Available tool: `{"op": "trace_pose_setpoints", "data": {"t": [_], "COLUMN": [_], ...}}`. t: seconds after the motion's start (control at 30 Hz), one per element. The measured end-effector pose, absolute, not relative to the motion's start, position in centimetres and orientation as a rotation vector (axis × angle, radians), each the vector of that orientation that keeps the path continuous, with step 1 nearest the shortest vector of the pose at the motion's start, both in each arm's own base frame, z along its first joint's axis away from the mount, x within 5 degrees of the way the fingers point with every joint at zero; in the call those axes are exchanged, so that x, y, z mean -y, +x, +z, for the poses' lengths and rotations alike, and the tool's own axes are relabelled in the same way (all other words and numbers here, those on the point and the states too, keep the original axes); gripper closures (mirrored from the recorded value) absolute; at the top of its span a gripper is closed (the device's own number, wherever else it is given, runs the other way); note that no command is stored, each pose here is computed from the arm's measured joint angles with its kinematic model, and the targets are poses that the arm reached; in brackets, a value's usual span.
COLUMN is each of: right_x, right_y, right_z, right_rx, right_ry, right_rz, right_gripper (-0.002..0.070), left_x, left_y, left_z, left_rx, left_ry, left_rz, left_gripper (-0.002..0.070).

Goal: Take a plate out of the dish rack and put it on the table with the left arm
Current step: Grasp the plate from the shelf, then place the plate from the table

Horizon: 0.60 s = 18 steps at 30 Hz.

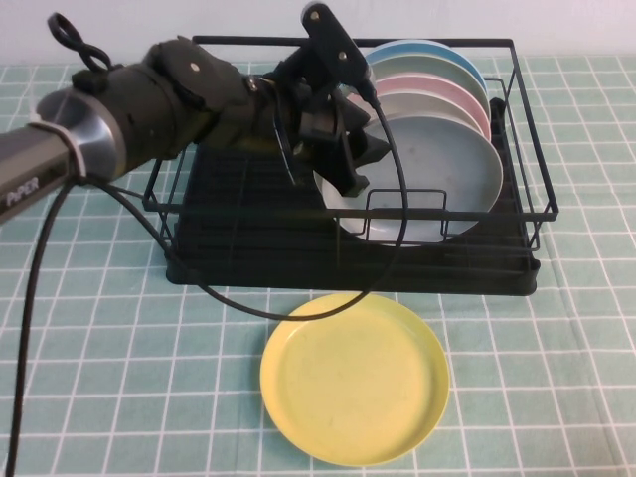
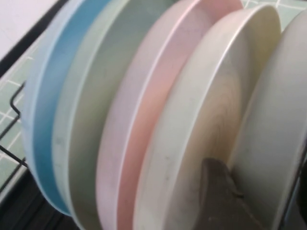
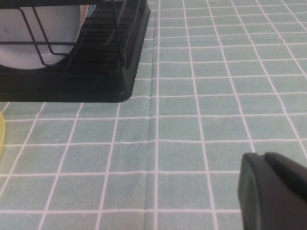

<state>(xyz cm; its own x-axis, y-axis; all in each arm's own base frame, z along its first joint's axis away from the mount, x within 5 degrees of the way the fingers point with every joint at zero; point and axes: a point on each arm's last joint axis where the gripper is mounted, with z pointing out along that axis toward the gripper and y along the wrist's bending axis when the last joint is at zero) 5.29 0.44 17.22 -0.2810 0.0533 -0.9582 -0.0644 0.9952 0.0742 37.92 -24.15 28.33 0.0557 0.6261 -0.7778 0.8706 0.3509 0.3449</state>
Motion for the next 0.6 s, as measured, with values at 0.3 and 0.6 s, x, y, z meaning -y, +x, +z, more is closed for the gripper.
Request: {"op": "trace_pose_setpoints", "data": {"t": [0.3, 0.6], "right_x": [-0.4, -0.4], "right_y": [5.3, 5.3], "right_z": [17.2, 17.2], "right_rx": [-1.852, -1.852], "right_ry": [-0.008, -0.008], "right_rz": [0.114, 0.114], "right_gripper": [0.0694, 0.0694], "left_x": [24.9, 21.6], "left_y": [38.1, 32.8], "left_z": [28.5, 39.6], "left_rx": [-1.619, -1.507], "left_ry": [1.324, 1.154], "left_rz": [-0.242, -0.261], "left_gripper": [0.061, 0.0624]}}
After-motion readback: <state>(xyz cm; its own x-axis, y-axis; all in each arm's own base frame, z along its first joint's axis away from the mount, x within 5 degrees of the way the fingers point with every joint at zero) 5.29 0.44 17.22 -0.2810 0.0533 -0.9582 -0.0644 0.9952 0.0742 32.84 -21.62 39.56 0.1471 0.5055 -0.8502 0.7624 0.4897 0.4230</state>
